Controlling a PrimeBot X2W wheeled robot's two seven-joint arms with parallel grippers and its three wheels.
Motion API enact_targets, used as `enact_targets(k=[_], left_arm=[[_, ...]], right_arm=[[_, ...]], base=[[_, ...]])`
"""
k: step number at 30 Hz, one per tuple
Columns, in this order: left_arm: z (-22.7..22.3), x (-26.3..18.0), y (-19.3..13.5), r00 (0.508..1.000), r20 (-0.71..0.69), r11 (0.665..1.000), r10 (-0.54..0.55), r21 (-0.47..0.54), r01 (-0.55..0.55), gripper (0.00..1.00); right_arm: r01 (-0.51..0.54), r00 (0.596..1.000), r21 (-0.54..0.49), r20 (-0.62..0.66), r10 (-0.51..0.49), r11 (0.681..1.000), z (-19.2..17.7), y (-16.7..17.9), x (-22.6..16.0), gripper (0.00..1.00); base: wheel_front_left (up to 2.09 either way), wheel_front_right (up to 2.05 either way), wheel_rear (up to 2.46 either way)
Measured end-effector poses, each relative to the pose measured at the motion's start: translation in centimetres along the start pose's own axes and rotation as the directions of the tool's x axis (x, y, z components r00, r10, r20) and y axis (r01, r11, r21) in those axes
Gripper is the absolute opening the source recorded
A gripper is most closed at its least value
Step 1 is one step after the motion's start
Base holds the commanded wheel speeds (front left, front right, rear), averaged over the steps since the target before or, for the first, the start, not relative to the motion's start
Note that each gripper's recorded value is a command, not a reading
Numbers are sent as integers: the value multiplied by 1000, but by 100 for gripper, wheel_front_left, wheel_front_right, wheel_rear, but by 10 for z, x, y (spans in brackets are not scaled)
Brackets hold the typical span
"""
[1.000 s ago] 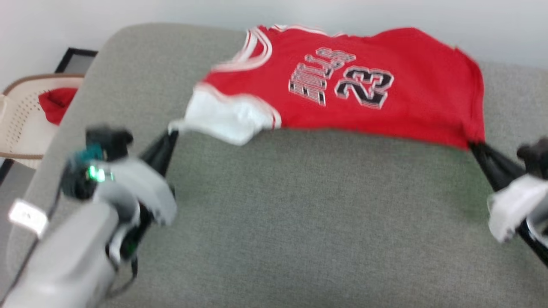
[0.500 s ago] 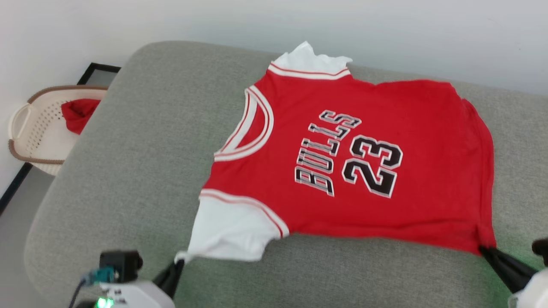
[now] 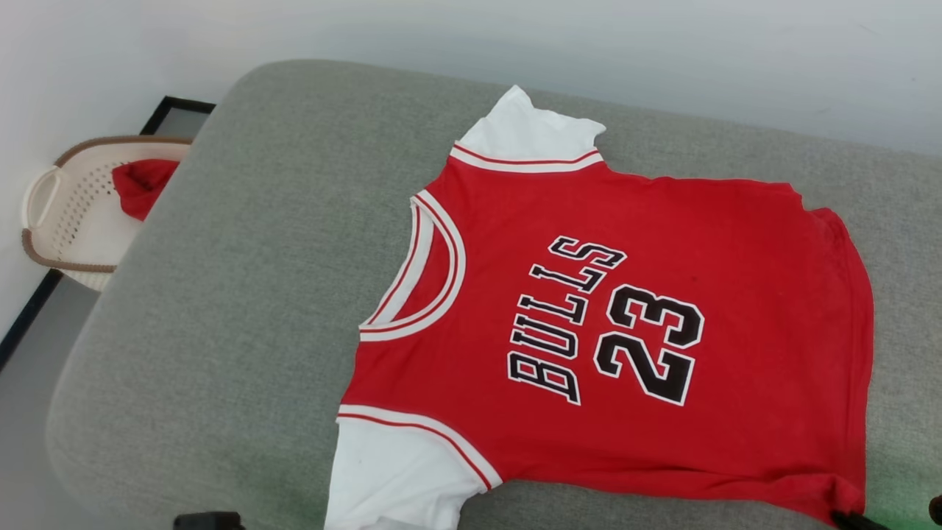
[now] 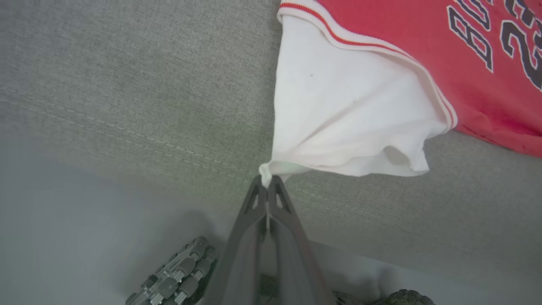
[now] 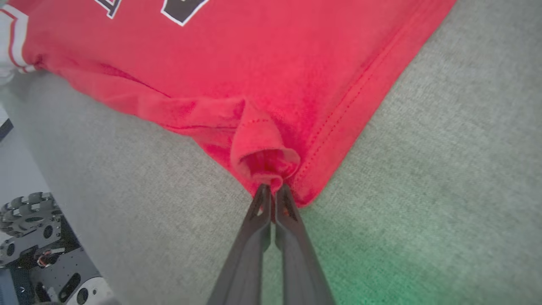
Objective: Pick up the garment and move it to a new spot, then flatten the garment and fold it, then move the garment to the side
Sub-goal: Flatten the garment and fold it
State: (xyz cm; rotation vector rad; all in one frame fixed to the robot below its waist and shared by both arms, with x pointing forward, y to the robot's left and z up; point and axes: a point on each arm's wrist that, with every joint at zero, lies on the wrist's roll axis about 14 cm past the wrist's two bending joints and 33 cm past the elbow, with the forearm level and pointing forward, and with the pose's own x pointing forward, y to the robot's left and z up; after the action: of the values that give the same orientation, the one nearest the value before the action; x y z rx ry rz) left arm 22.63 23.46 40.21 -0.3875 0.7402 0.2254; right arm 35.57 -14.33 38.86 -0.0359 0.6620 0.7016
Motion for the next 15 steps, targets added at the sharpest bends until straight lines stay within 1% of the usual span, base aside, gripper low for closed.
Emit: enact_targets(k=[2, 6, 11, 15], left_arm=[[4, -1, 0, 1000, 2, 1000, 3, 6, -3, 0], [29, -2, -3, 998, 60, 998, -3, 64, -1, 0], [78, -3, -16, 986, 163, 982, -47, 188, 16, 0], [114, -1, -29, 971, 221, 957, -93, 289, 26, 0]], right_arm=[[-4, 1000, 8, 1, 4, 1000, -1, 2, -2, 0], [-3, 999, 18, 37, 2, 1000, 9, 4, -5, 0], [7, 997, 31, 82, -9, 999, 27, 4, -8, 0], [25, 992, 17, 126, -27, 1000, 49, 1, -9, 0]], base=[[0, 0, 0], [0, 0, 0], [0, 0, 0], [0, 0, 0]])
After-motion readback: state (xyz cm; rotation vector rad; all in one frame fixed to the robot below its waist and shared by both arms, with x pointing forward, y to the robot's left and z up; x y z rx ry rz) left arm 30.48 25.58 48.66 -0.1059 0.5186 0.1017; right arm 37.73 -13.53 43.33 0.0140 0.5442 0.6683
